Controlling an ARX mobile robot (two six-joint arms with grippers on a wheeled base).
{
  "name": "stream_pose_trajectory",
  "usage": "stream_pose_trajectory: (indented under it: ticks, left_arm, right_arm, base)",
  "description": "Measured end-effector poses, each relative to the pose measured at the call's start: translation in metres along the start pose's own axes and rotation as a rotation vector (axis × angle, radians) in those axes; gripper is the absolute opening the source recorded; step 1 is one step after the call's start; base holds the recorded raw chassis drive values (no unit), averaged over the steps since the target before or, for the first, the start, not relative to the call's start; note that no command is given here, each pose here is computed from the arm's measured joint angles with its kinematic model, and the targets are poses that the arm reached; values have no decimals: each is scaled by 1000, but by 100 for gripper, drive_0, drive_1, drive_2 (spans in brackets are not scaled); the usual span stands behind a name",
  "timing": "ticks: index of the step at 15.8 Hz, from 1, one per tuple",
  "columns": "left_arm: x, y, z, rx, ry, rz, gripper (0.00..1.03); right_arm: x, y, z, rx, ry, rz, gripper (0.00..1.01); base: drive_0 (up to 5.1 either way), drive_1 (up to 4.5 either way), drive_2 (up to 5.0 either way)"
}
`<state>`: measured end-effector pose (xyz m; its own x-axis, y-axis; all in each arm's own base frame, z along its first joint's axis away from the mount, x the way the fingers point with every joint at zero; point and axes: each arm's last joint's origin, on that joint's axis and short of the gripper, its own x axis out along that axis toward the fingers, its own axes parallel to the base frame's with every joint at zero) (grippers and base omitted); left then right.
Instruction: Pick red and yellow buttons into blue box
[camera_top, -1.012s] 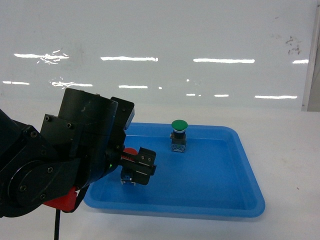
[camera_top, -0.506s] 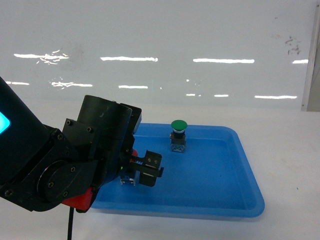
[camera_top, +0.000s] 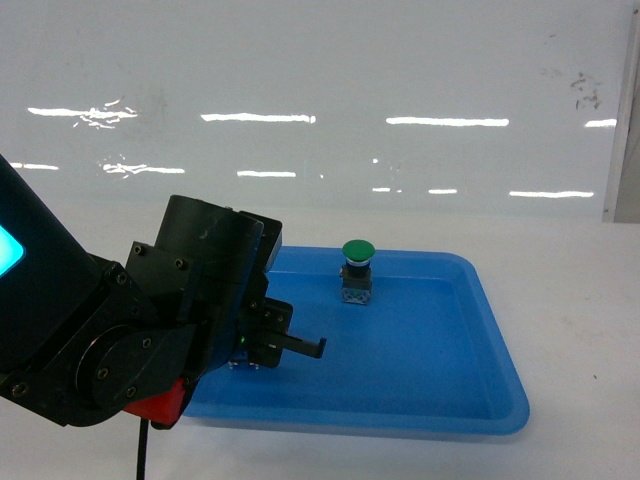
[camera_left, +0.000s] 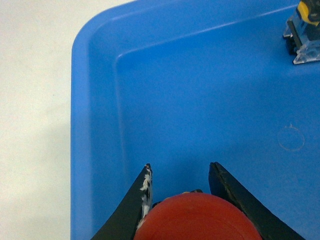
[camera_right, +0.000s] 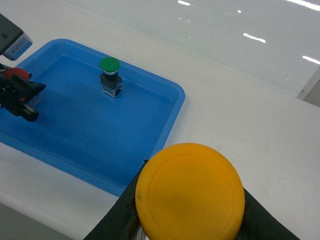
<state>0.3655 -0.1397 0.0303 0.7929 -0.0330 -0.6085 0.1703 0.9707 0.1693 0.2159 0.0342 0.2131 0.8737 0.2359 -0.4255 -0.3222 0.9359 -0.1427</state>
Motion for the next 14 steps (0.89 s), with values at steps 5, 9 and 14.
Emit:
stream_pose_trajectory:
  ticks: [5, 9, 14]
  left_arm:
    - [-49, 36, 5, 81, -151, 94, 30]
    - [-110, 55, 14, 193, -255, 99, 30]
    - [-172, 64, 21, 285, -423, 130, 30]
  right_arm:
    - [0, 0, 0, 0, 0, 0, 31]
    - [0, 0, 0, 0, 0, 0, 30]
    - [0, 0, 0, 0, 0, 0, 30]
  base:
    - [0, 0, 0]
    - [0, 0, 0]
    - [0, 0, 0]
